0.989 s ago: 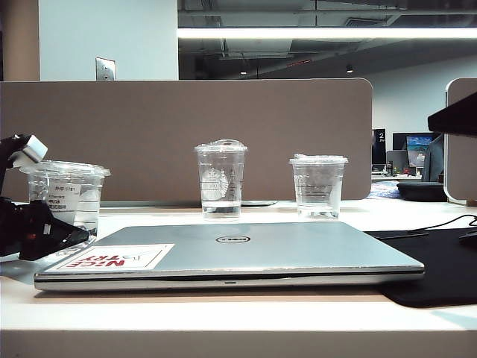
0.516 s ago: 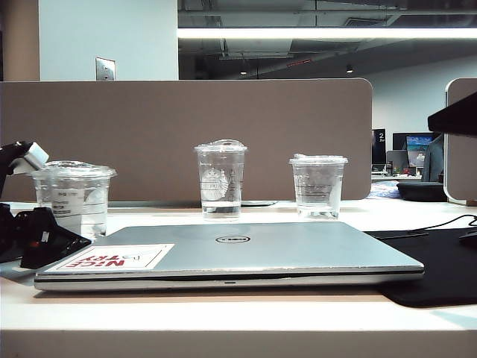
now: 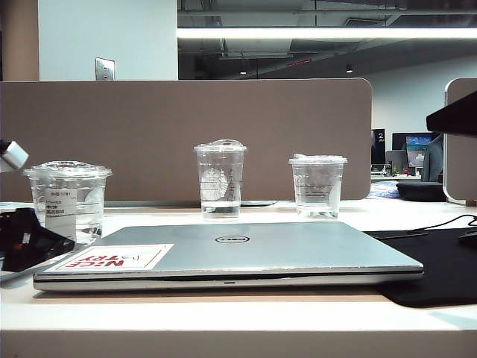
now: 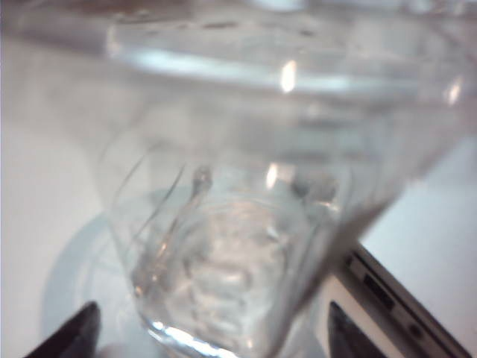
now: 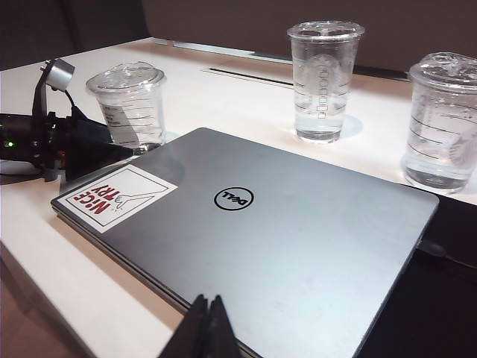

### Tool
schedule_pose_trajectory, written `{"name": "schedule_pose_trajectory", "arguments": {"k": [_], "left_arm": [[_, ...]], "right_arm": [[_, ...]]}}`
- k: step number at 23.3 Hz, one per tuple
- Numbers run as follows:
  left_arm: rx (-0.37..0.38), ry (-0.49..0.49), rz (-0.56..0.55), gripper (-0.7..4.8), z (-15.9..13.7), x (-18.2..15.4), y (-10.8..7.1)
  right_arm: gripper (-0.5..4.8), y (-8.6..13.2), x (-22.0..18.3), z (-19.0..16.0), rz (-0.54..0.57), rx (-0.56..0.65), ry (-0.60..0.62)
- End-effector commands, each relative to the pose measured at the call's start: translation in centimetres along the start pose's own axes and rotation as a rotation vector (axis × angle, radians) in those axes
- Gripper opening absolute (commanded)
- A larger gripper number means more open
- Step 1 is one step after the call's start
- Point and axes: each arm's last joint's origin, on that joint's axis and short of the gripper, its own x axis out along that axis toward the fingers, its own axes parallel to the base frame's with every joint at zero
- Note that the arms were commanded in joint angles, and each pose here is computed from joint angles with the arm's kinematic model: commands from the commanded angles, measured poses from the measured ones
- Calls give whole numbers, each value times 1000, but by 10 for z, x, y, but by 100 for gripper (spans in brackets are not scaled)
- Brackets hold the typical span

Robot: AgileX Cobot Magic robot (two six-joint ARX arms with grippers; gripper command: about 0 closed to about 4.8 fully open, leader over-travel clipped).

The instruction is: Pick up the coffee cup on the left and place it on the left side of the laptop.

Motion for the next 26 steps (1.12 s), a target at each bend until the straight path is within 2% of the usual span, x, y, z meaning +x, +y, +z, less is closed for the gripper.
{"name": "schedule_pose_trajectory", "arguments": {"k": [1,11,18,19,21,22,24,26], "left_arm": [[-43,22,2,404,-6,-7,-4],[-121,48,-15,403,-9,-27,-17],[-120,-37,-4,387,9,-57,-33],[-127,-51,3,360,11,-62,-35],[-182,-73,-52,203,19,-64,-37],[-179,-89,-76,122,22,-65,-38],[-175,-129,-97,3,28,-66,-39],[-179,-164,-82,-6,34,-68,-39]], "right_arm": [[-5,1,0,0,12,3,-13],[-5,4,0,0,36,1,-12],[-4,5,0,0,50,0,-12],[-4,5,0,0,50,0,-12],[-4,5,0,0,49,0,-13],[-4,5,0,1,49,0,-18],[-4,5,0,1,49,0,-21],[-4,5,-1,1,49,0,-25]]}}
